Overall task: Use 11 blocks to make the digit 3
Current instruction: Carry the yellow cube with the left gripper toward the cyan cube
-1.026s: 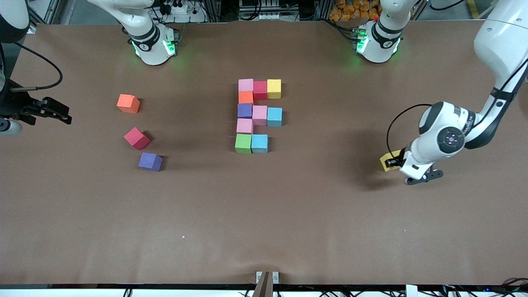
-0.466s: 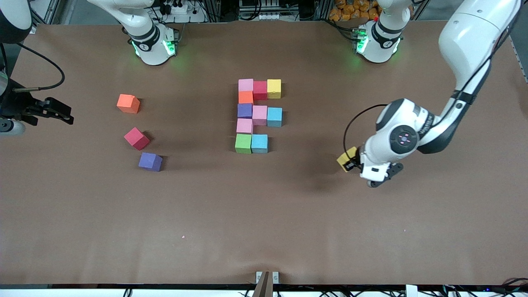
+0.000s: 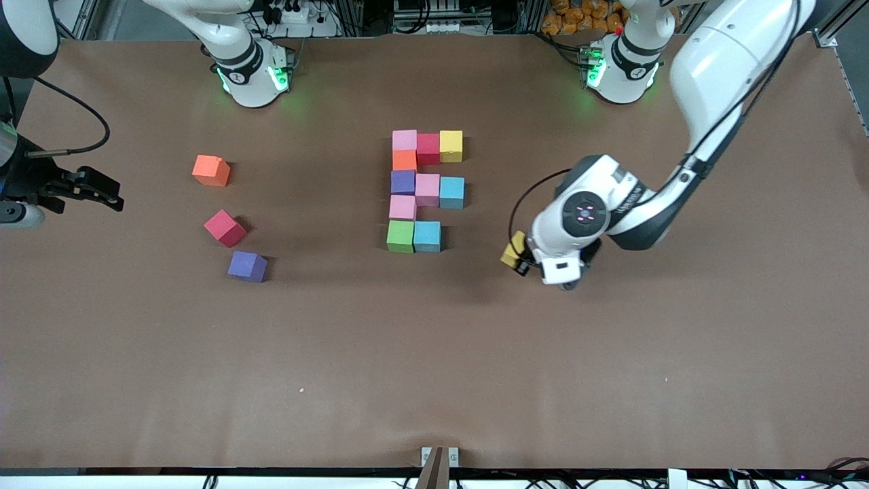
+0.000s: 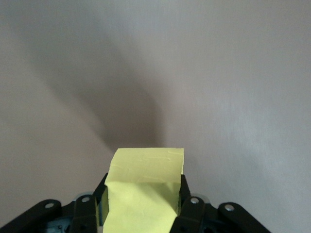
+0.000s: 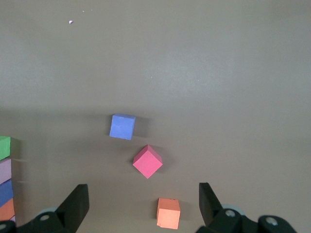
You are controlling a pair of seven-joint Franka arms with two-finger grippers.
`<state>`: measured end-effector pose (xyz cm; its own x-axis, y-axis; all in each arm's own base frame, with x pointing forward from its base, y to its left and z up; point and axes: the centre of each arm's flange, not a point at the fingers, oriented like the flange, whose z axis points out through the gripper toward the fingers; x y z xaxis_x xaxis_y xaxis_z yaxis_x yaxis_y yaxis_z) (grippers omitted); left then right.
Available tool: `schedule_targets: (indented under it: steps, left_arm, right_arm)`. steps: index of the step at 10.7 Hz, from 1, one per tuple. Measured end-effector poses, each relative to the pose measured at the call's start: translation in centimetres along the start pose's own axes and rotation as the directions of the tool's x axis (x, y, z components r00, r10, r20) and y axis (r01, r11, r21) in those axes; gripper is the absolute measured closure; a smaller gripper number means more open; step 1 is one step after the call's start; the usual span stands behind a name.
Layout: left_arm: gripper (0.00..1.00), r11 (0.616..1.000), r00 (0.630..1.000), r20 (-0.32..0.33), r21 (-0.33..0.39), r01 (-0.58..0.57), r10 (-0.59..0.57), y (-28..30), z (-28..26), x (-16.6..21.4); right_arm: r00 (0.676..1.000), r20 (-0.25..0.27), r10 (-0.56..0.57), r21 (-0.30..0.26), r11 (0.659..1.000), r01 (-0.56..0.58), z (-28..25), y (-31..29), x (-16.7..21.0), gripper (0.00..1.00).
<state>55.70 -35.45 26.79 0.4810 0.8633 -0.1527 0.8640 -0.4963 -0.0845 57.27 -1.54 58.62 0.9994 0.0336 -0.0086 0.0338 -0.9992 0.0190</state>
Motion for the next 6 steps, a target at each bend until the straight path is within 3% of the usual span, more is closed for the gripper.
schedule_targets:
  steps: [2,6]
  left_arm:
    - [0.44,0.987,0.987,0.011,-0.013,0.162,-0.161,0.4,-0.2,-3.8]
    - [0.44,0.949,0.950,0.033,-0.043,0.311,-0.310,0.6,0.2,-8.1]
  right_arm:
    - [1.000,0.000,0.000,0.000,1.000,0.000,0.0,0.0,0.0,0.00]
    - [1.000,-0.003,0.007,0.042,0.999,-0.007,0.0,-0.2,0.0,0.00]
